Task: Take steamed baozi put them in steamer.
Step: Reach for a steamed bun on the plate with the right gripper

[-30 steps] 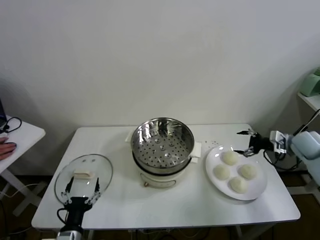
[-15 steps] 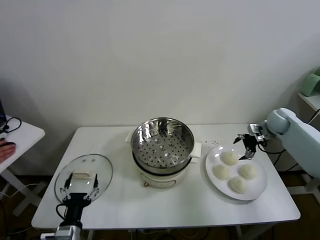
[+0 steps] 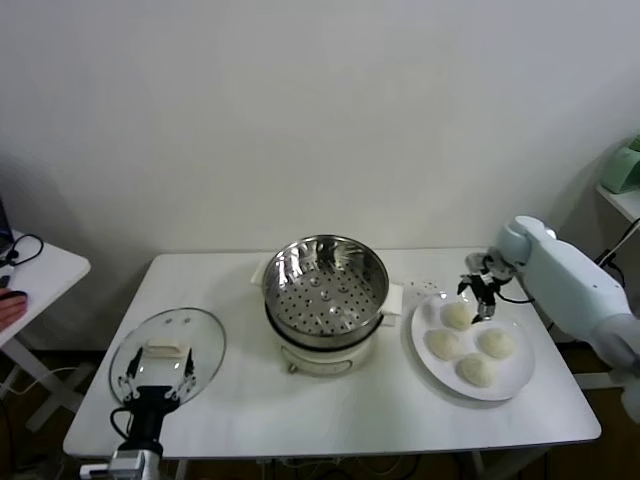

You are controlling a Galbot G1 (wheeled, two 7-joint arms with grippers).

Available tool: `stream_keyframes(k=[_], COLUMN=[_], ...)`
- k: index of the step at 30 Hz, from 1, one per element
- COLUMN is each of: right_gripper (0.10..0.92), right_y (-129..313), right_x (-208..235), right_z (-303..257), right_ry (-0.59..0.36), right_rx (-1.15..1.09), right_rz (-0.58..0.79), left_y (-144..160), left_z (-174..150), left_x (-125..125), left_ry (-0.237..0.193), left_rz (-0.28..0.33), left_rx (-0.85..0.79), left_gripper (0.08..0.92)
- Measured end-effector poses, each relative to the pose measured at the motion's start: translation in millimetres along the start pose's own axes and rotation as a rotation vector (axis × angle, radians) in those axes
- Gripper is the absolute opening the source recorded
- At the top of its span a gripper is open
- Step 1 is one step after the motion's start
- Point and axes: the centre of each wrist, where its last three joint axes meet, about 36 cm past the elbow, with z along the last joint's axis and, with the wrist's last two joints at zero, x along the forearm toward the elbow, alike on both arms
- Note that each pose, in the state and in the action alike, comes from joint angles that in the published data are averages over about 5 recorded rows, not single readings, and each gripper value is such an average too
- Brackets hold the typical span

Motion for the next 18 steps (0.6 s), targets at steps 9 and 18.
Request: stream_keyframes(k=[9,18], right_gripper=[0.823,0.772], right_y=[1,0], right_x=[-19,-23], right_z=[-8,-8], right_ry=[0.007,0.013], right_rx=[0.012,0.01], right_rz=[-0.002,0.003], left_y=[1,2], left_z=[2,2], left_x=[0,1], left_ry=[0.005,0.006], left_rz=[-0.004,-0.009], left_rx=[0.0,0.0], left_gripper=[0.823,0.823])
